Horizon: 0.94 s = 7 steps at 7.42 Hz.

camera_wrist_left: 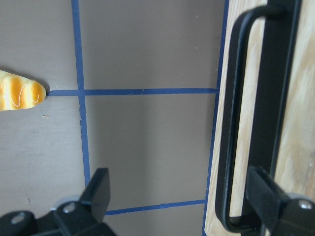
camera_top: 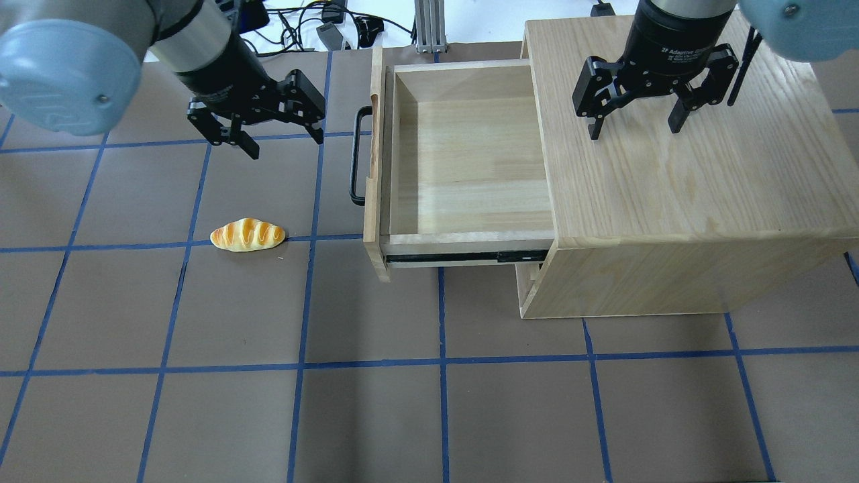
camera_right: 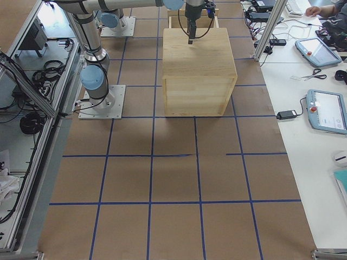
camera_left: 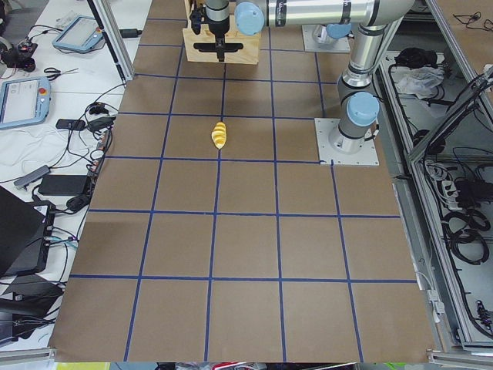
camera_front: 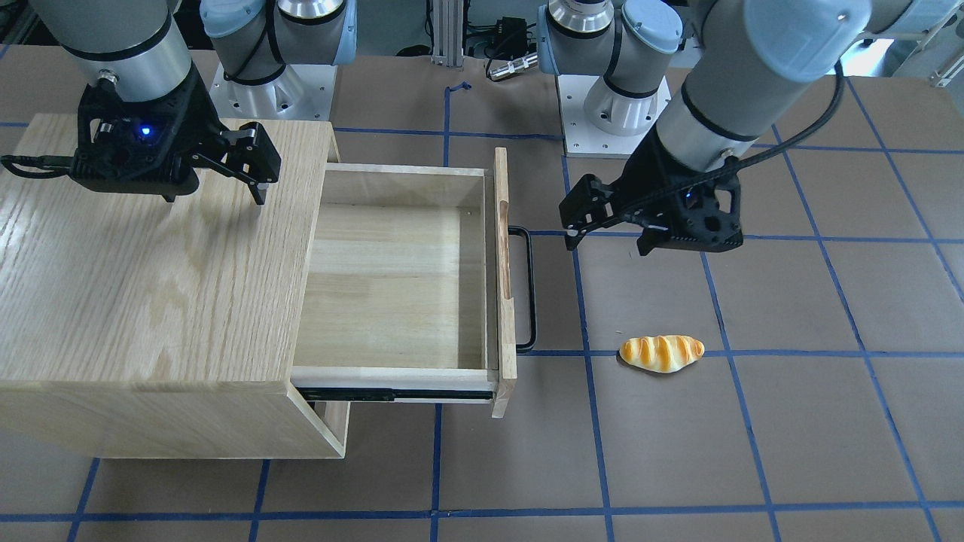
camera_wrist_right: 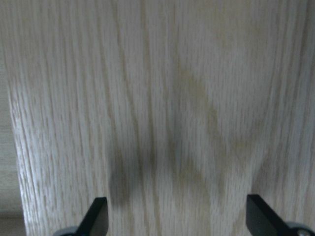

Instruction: Open upper drawer

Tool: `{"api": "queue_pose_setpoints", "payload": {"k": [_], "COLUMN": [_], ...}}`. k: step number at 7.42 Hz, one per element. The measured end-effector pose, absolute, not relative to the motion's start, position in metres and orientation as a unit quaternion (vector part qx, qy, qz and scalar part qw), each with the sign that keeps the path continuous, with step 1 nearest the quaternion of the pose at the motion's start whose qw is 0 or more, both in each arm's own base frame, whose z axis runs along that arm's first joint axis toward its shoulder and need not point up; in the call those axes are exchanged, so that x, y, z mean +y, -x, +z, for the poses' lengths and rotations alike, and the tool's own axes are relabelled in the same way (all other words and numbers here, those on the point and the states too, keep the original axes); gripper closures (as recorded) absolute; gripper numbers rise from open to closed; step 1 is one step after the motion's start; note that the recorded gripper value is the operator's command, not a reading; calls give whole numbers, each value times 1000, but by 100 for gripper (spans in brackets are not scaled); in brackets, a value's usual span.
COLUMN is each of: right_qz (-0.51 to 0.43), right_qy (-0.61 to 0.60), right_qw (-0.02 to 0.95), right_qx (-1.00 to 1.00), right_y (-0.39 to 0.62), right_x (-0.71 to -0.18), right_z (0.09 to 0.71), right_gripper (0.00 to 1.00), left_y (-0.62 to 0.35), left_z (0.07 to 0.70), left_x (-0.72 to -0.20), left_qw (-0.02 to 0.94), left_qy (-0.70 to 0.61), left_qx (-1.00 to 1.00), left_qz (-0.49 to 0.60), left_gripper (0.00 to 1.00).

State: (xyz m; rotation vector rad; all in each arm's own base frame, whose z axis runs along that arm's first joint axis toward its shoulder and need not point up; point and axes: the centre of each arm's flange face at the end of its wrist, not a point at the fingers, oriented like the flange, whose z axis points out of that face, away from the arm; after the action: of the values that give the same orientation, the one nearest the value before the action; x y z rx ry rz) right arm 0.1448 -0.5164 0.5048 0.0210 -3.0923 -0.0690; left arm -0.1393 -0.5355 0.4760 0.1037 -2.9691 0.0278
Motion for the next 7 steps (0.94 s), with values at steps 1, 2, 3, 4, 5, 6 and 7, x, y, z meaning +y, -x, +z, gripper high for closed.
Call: {"api": "queue_pose_setpoints", "payload": {"k": [1,2,3,4,5,6,7], "right_qz": [-22,-22,-22,-22,-22,-22,-22], "right_qy": [-7,-7,-7,-7,-7,-7,-7], "right_qw": [24,24,24,24,24,24,24], "right_qx": [-999,-999,-999,-999,-999,-999,-999], "right_y": [-145,-145,-145,-145,-145,-145,-145], "right_x": [-516,-516,-516,-516,-516,-516,-516], "right_z": [505,505,505,505,505,505,505], "right_gripper": [0,0,0,0,0,0,0], "left_y": [124,118,120,127,132,135,136], "left_z": [499,518,533,542,544,545,546], "left_x": [-525,-511,-498,-490,-488,-488,-488], "left_qw": [50,17,1,-6,-10,-12,-13], "left_qy": [-32,-28,-22,-14,-7,-3,-1], "left_qx": [-998,-999,-999,-999,-999,-998,-998], "left_qz": [20,28,38,45,49,53,57], "left_gripper": [0,0,0,0,0,0,0]}}
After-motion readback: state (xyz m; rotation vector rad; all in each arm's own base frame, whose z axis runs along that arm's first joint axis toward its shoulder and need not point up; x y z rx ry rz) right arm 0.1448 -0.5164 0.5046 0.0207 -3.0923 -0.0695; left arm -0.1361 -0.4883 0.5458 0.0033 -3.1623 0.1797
